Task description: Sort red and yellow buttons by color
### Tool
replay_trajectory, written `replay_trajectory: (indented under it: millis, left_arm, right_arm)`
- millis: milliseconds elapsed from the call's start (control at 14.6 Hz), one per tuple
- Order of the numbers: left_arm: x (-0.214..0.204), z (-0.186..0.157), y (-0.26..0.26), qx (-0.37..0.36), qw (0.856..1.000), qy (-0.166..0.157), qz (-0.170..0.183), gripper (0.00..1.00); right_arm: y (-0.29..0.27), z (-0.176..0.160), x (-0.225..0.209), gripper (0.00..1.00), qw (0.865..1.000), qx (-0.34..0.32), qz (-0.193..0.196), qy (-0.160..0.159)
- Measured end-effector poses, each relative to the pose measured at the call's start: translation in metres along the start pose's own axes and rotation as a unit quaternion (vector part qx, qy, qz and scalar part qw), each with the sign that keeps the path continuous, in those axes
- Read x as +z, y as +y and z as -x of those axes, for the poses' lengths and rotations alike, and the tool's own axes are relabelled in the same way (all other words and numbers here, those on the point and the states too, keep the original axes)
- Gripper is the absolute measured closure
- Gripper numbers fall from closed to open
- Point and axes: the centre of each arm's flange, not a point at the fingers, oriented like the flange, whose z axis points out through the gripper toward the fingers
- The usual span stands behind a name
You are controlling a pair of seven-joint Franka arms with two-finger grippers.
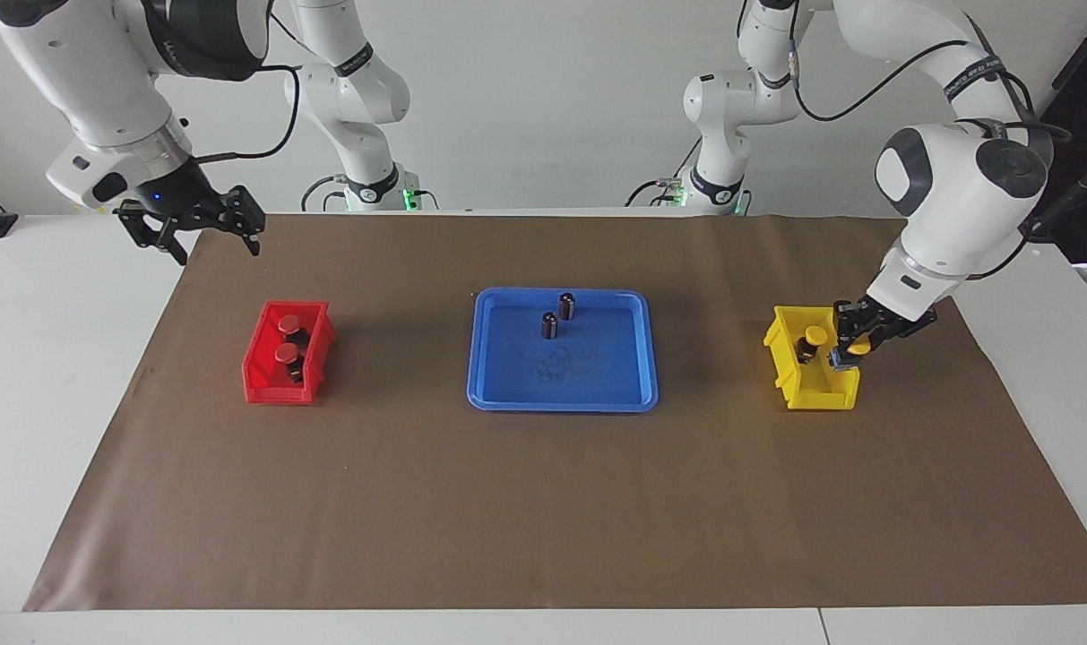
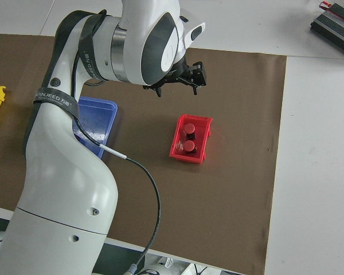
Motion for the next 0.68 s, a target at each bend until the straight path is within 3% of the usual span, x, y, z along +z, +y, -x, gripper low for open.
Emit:
replay_trajectory:
  millis: [685]
  left_arm:
    - [0.082,0.02,0.007,0.005,1.0,0.029,-0.001,0.59]
  right_arm:
    - [0.015,-0.012,0.01,0.0,0.998,0.062,-0.003,-0.009]
